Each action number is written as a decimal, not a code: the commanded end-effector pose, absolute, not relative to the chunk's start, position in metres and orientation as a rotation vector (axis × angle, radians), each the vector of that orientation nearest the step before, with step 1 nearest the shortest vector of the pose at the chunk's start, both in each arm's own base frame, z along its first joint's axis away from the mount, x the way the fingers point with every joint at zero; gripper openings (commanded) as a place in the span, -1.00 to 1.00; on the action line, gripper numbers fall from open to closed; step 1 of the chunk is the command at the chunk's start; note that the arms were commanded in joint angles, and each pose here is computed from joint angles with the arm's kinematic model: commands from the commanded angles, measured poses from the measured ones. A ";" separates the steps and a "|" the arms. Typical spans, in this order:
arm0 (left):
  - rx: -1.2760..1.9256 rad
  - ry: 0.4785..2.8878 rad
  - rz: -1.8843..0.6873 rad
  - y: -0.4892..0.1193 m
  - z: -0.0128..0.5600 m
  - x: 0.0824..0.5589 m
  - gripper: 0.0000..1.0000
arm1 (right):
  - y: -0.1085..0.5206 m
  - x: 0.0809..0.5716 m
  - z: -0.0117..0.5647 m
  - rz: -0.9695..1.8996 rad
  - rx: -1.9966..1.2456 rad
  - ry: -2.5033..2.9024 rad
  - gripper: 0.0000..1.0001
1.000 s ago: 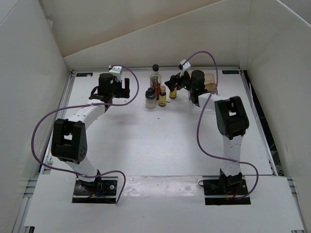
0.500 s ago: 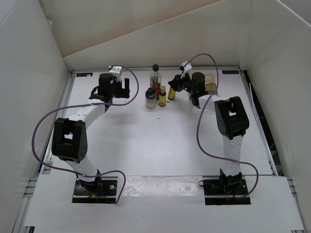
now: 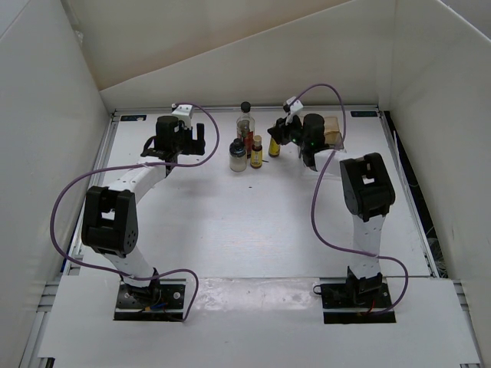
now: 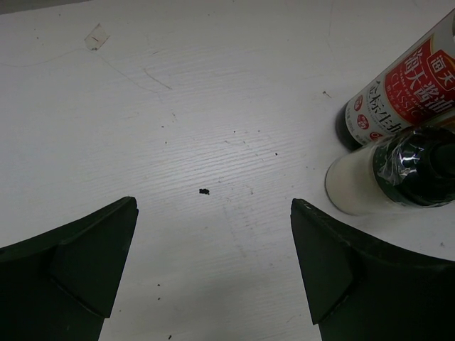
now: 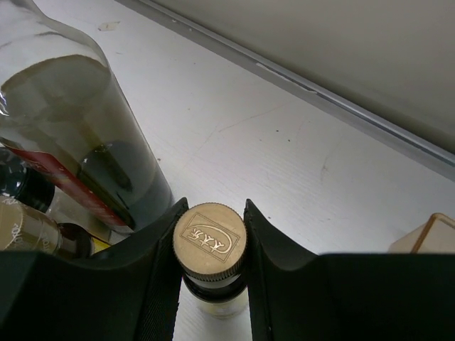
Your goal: Organize the condiment bottles
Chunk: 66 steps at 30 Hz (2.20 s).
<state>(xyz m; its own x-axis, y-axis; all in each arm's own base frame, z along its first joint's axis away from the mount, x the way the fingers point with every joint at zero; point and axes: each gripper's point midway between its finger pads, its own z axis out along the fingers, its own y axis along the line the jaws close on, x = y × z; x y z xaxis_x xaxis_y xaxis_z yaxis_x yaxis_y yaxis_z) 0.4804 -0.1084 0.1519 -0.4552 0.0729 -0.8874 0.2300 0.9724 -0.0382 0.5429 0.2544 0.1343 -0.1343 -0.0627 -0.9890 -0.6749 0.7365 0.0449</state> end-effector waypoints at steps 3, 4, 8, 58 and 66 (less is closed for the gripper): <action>0.209 1.982 -0.217 -0.113 0.174 0.489 0.99 | 0.244 0.558 0.241 0.431 -0.660 1.395 -1.00; 0.208 1.979 -0.220 -0.113 0.175 0.490 0.99 | 0.245 0.563 0.259 0.420 -0.662 1.357 -1.00; 0.213 1.978 -0.210 -0.113 0.175 0.491 0.99 | 0.230 0.582 0.286 0.390 -0.649 1.327 -1.00; 0.224 2.025 -0.234 -0.119 0.155 0.519 0.99 | 0.104 0.639 0.241 0.239 -0.382 1.410 -1.00; 0.227 2.032 -0.226 -0.117 0.151 0.519 0.99 | 0.106 0.639 0.231 0.249 -0.383 1.417 -1.00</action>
<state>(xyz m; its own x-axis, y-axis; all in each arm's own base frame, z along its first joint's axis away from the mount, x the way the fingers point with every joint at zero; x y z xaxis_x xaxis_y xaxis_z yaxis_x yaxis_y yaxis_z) 0.5117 -0.1147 0.1329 -0.4859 0.0683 -0.8714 0.2439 0.9679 -0.0601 0.6380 0.1061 0.1677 -0.0370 -0.0792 -0.9962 -0.4104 0.9101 -0.0571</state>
